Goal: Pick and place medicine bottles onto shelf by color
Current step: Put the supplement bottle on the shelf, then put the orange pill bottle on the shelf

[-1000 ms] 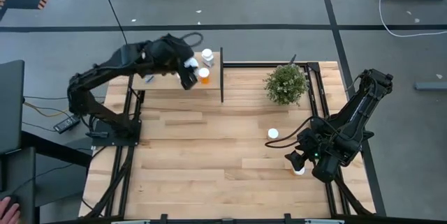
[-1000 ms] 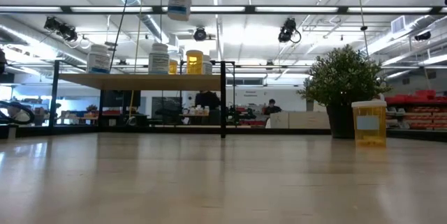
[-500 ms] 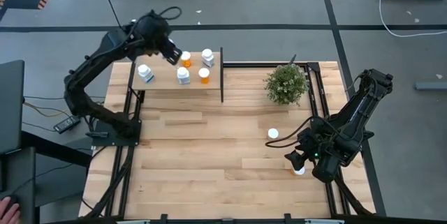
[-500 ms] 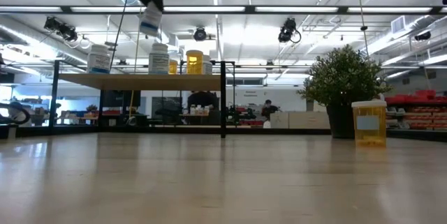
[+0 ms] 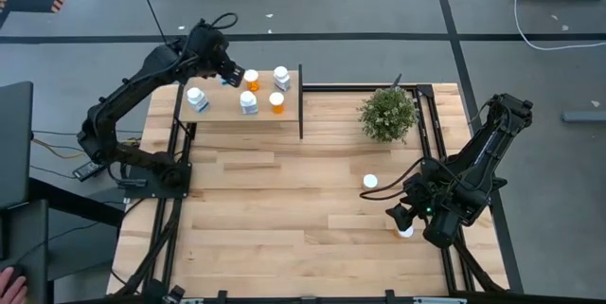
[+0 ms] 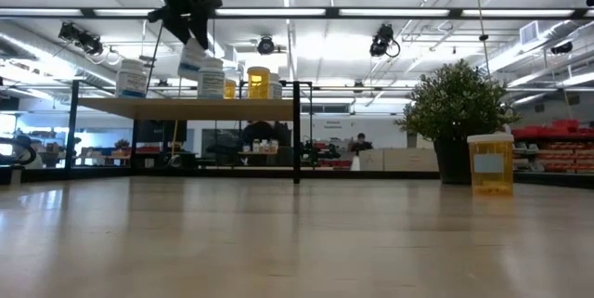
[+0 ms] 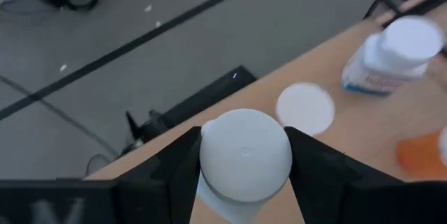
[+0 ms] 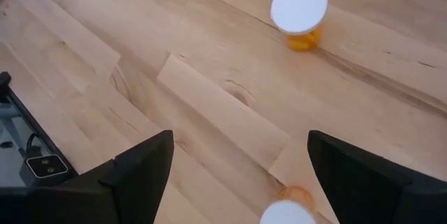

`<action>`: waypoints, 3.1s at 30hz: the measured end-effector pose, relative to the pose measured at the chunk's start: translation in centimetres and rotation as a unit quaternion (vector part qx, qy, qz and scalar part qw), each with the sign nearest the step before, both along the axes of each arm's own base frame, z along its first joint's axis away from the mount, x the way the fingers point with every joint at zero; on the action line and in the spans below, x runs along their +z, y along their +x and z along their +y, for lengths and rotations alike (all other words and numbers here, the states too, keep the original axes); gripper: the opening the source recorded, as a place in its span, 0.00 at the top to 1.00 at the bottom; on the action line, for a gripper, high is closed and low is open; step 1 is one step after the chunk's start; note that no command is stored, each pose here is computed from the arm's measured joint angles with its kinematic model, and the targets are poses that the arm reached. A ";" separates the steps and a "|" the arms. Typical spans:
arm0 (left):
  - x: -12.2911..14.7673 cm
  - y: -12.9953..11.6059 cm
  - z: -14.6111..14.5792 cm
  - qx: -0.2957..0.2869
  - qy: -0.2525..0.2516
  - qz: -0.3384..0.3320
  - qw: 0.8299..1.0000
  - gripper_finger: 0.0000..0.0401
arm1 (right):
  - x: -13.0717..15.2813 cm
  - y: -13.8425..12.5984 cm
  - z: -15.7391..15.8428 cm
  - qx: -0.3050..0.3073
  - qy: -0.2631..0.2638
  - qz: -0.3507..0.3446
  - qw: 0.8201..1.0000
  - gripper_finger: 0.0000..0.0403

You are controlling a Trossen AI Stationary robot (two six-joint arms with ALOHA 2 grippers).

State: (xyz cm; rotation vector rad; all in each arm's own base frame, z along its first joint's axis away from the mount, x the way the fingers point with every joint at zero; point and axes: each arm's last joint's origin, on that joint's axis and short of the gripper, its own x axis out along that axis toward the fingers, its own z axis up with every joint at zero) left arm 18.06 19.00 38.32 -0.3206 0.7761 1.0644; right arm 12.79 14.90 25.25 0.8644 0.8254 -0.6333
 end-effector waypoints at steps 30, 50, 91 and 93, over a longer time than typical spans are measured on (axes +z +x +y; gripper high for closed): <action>-7.1 -0.2 1.8 0.041 0.000 0.011 0.999 0.50 | 0.0 0.0 0.1 -0.022 0.024 0.006 0.999 0.16; -7.4 -0.4 1.7 0.056 -0.006 0.033 0.998 0.37 | 0.0 0.0 0.1 -0.025 0.027 0.007 0.999 0.16; 3.2 2.5 -11.5 -0.141 0.079 -0.201 0.966 0.12 | 0.0 0.0 0.1 0.040 -0.016 0.012 0.999 0.16; 4.4 3.5 -12.2 -0.156 0.077 -0.211 0.962 0.12 | 0.0 0.0 0.1 0.046 -0.019 0.012 0.999 0.16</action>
